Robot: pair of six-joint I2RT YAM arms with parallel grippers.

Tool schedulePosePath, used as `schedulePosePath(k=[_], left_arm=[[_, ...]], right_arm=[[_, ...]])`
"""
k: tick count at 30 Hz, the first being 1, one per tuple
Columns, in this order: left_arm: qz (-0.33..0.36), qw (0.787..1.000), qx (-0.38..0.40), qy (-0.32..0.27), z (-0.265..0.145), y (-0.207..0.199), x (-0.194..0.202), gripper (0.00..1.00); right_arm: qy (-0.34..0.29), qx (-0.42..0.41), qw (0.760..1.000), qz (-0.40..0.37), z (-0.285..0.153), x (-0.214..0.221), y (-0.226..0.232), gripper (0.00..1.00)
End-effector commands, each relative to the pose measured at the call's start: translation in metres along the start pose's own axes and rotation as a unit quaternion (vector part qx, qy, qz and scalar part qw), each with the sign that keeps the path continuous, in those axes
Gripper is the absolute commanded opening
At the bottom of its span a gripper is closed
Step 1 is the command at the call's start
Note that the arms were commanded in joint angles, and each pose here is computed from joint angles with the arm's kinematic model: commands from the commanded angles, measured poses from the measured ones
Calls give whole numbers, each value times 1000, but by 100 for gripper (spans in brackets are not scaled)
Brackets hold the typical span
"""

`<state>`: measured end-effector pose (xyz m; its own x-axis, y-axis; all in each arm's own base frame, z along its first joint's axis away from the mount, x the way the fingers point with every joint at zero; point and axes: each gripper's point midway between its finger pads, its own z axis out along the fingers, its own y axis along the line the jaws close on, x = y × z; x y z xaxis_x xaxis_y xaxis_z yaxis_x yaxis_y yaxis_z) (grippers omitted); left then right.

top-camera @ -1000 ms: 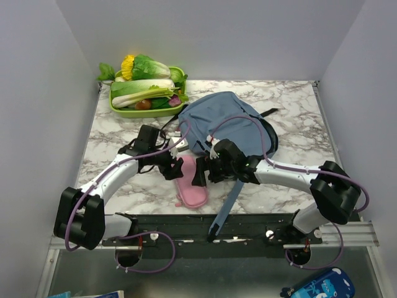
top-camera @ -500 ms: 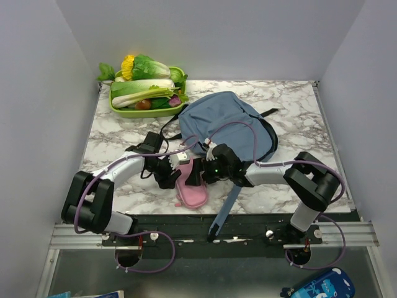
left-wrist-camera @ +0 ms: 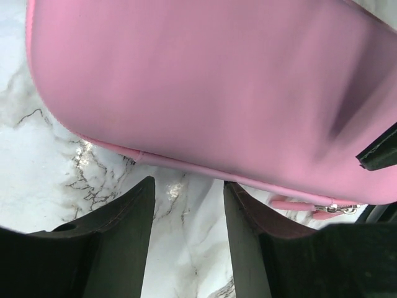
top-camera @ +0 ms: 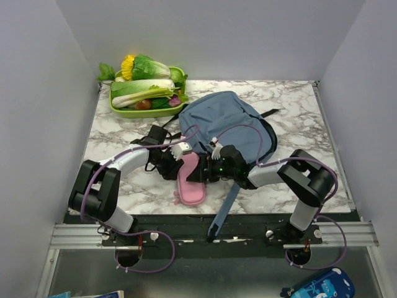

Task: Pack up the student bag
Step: Pick up the stationery from the center of the board, then place the stationery in the student bag.

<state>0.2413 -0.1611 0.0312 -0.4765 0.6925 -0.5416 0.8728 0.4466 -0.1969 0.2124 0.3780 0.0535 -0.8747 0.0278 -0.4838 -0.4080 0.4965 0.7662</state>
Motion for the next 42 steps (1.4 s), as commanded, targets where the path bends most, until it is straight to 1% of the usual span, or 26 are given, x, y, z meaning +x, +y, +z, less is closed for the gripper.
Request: schedulePosePath(k=[1,3,5,6,9,12,14,15,17,18,19,20,21,22,23,24,26,27,29,30,32,33,34,35,38,42], left_arm=[[8,993,58,-100,2,-27,-62,56],[10,993,65,-100,5,-35,-62,56],[16,991,81,-102,9,-45,-65,57],[10,991,85,-101,10,-48,-65,57],[14,991,87,-105,12,-50,-70,57],[26,989,77,-121,2,-46,-85,57],[30,989,73,-124,-9,-46,-93,57],[37,988,59,-138,-20,-38,-108,58],[50,988,41,-141,-39,-35,-118,62],[64,985,24,-157,-54,-31,-136,66],[69,985,5,-158,-67,-29,-141,76],[77,983,-4,-165,-77,-29,-149,80],[101,978,-17,-184,-95,-27,-169,82],[101,979,-17,-179,-102,-30,-172,85],[104,978,-19,-180,-106,-31,-178,87],[108,976,-29,-190,-117,-30,-194,88],[111,982,-22,-154,-101,-34,-197,90],[118,981,-23,-153,-99,-36,-205,91],[146,981,-10,-131,-76,-49,-209,91],[160,979,-6,-125,-67,-55,-211,91],[179,978,5,-107,-44,-62,-211,93],[198,974,17,-106,-35,-76,-218,95],[200,975,29,-92,-21,-78,-217,99],[212,973,37,-86,-13,-83,-218,99],[240,968,37,-63,9,-89,-228,99],[265,961,23,-72,21,-85,-258,99]], right_arm=[[-29,-99,995,-10,-7,-20,56,92],[-45,-93,995,-8,-7,-28,56,89],[-62,-82,995,4,-7,-33,53,79],[-69,-86,994,4,-8,-35,54,70],[-75,-89,993,8,-12,-37,58,53],[-73,-83,994,2,-21,-37,60,40],[-80,-83,993,-17,-31,-41,68,37],[-85,-78,993,-23,-36,-43,70,37],[-81,-45,995,-33,-49,-40,63,35],[-94,-22,995,-36,-68,-45,67,34],[-102,-7,993,-52,-78,-49,68,33],[-111,8,992,-58,-90,-53,71,33],[-115,62,990,-55,-105,-52,56,33],[-147,66,984,-76,-130,-64,69,33],[-161,92,979,-80,-146,-67,65,32],[-179,165,967,-75,-167,-72,45,30],[-224,205,949,-83,-203,-85,44,28],[-232,265,933,-76,-222,-84,24,28],[-272,304,912,-49,-253,-95,19,24],[-279,363,888,-38,-274,-91,0,24],[-313,396,863,-14,-303,-99,-4,24],[-328,416,848,-10,-316,-103,-8,24],[-326,434,840,-7,-326,-100,-13,24],[-340,447,828,-2,-339,-105,-16,24],[-355,479,803,-7,-365,-110,-24,23],[-373,493,786,-3,-385,-114,-27,22]])
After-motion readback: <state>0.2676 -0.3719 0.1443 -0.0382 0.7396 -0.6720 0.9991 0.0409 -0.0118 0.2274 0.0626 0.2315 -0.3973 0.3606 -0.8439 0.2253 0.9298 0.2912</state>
